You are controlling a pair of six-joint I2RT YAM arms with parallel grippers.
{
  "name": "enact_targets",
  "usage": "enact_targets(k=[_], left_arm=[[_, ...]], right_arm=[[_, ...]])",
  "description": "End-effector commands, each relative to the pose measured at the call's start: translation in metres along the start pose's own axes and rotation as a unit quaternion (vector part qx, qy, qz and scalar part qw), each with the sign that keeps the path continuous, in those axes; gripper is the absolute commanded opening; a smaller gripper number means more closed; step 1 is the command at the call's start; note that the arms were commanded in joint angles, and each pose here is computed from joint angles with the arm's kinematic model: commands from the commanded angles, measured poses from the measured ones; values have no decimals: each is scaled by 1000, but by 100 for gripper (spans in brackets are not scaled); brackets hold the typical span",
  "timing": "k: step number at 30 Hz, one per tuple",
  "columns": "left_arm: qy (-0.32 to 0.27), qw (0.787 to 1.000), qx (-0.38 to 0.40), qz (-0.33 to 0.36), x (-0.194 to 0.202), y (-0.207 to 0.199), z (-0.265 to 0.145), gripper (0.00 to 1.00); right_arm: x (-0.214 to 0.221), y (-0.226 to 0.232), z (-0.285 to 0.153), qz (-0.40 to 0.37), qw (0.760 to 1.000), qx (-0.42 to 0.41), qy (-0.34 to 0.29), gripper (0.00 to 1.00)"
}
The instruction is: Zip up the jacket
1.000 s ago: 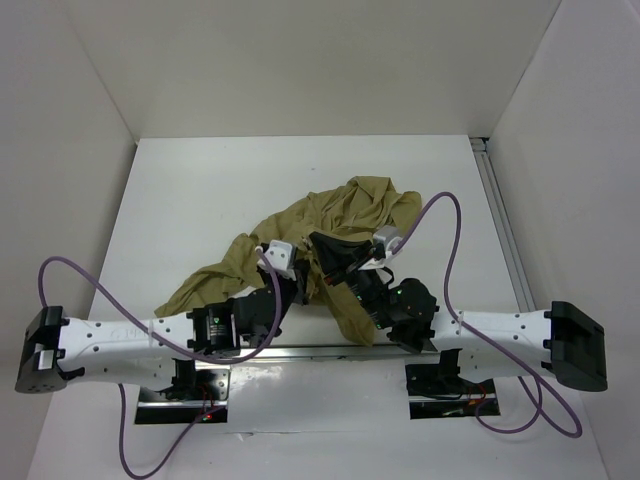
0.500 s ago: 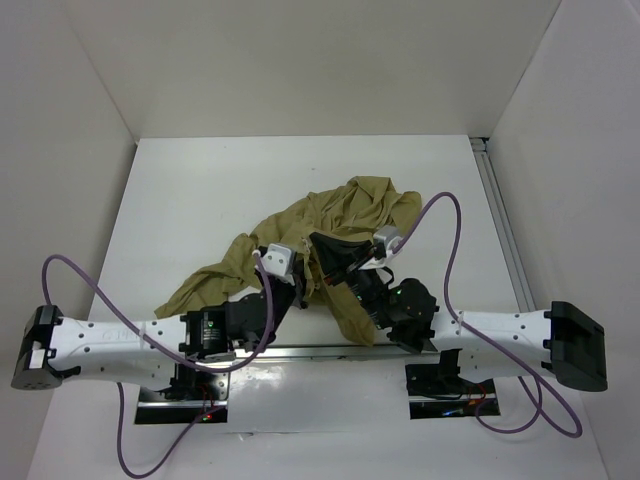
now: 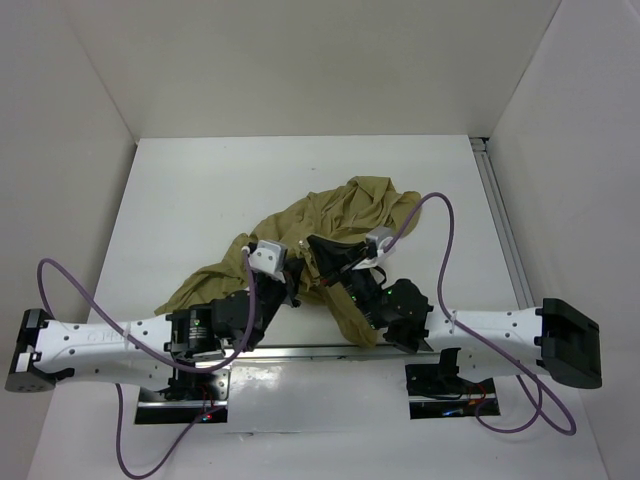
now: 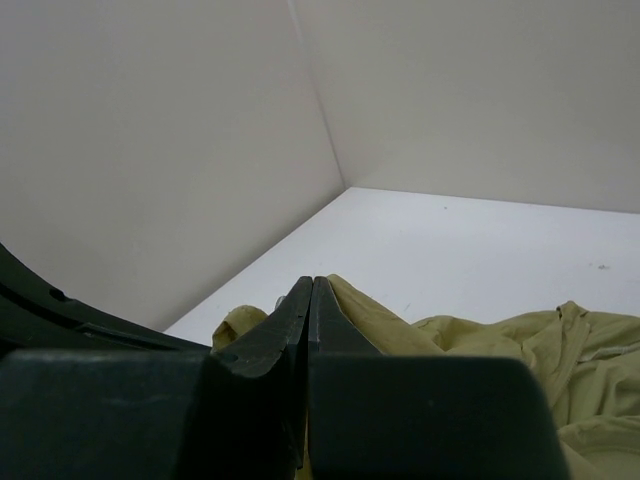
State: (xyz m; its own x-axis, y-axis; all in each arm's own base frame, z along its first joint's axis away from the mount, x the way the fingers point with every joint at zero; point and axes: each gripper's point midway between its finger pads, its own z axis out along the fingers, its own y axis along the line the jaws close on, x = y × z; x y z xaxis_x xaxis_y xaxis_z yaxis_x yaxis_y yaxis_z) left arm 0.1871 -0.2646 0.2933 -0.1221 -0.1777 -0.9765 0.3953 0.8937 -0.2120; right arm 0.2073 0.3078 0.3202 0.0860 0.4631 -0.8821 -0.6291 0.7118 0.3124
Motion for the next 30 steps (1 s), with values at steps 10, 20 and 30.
enact_targets(k=[10, 20, 30], left_arm=[[-16, 1000, 10, -24, -14, -1, -4, 0], [-17, 1000, 6, -25, -15, 4, -6, 0], [-17, 1000, 5, -25, -12, 4, -6, 0]], right_arm=[[-14, 5, 3, 18, 1000, -9, -15, 61], [-30, -3, -24, 74, 997, -11, 8, 54], [-23, 23, -53, 199, 974, -74, 86, 51]])
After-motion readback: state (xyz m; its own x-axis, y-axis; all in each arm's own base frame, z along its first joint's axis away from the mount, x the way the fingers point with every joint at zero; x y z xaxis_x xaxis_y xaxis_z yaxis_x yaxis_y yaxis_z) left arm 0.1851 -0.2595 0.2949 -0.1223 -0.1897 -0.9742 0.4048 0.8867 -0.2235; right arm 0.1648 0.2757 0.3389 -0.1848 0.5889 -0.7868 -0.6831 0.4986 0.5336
